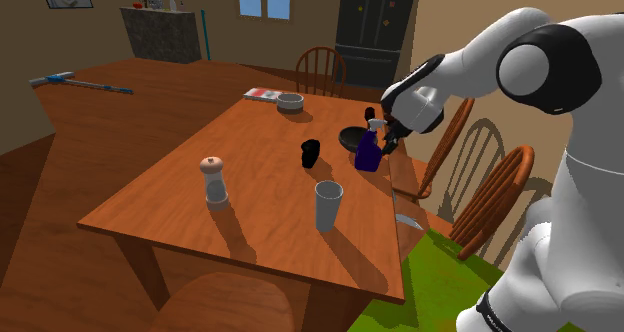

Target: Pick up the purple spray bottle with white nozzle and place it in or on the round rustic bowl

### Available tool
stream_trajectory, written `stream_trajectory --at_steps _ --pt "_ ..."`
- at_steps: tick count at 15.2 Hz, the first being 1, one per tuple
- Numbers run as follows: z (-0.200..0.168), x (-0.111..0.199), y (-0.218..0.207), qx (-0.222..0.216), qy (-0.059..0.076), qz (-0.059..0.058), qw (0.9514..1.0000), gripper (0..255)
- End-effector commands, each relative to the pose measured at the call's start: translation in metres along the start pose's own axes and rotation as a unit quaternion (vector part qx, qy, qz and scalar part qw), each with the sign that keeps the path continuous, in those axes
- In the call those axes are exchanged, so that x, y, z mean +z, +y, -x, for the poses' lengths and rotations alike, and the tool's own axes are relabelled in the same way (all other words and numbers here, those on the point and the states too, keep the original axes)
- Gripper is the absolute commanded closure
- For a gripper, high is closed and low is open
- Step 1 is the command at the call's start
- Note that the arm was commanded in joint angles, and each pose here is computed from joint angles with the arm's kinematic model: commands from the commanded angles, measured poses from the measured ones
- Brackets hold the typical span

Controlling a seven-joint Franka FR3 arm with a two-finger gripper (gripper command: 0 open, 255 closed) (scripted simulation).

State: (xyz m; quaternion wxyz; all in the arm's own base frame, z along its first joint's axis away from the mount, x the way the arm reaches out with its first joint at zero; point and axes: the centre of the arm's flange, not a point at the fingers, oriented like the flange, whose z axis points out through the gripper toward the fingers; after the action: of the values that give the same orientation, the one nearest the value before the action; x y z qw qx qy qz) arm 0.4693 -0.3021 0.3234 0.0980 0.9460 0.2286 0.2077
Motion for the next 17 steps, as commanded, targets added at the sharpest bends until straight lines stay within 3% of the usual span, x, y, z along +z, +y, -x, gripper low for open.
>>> stream_trajectory --at_steps 1,10,11,17 --pt "0.0008 0.0110 0.0001 0.000 0.001 0.000 1.0000 0" --pt "0.0007 0.0193 0.0001 0.000 0.001 0.000 1.0000 0" --pt "0.0007 0.0193 0.0001 0.000 0.001 0.000 1.0000 255" --pt "0.0008 0.0192 0.0001 0.000 0.001 0.000 1.0000 255"
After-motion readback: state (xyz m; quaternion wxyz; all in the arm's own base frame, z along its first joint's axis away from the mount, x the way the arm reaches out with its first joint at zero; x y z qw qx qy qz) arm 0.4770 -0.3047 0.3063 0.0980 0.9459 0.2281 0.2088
